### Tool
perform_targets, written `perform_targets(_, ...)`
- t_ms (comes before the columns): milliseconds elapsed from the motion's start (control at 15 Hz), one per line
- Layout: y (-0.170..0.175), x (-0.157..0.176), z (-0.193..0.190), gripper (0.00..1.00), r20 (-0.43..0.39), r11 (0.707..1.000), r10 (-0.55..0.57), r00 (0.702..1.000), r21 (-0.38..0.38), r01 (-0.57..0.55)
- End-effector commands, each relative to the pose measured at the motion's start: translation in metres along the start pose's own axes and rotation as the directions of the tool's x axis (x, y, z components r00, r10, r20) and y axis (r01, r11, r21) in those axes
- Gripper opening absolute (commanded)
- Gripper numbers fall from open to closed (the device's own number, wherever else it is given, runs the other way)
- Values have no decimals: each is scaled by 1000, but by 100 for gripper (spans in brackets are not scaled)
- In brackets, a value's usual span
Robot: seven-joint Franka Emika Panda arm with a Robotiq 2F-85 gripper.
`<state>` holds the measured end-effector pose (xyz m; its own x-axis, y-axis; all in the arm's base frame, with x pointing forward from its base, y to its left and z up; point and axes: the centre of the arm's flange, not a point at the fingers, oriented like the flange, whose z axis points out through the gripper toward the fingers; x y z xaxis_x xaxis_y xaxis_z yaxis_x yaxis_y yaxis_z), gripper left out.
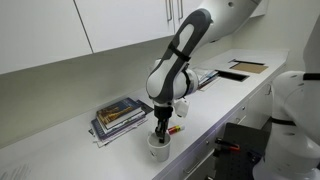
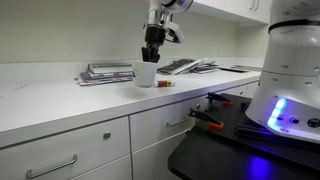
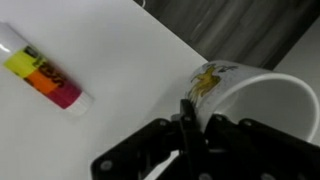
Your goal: Move the cup to the right
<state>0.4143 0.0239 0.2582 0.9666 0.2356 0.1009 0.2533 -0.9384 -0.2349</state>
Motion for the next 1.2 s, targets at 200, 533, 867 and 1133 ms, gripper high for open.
perform_targets(200,44,15,10,3,71,987,-61,996,-141,70)
perform_targets(533,44,51,14,3,82,970,-101,992,-215,116)
perform_targets(867,43,81,20,3,67,974,-64,996,-212,77)
perform_targets(1133,45,84,28,41,62,976,-22,998,-213,35)
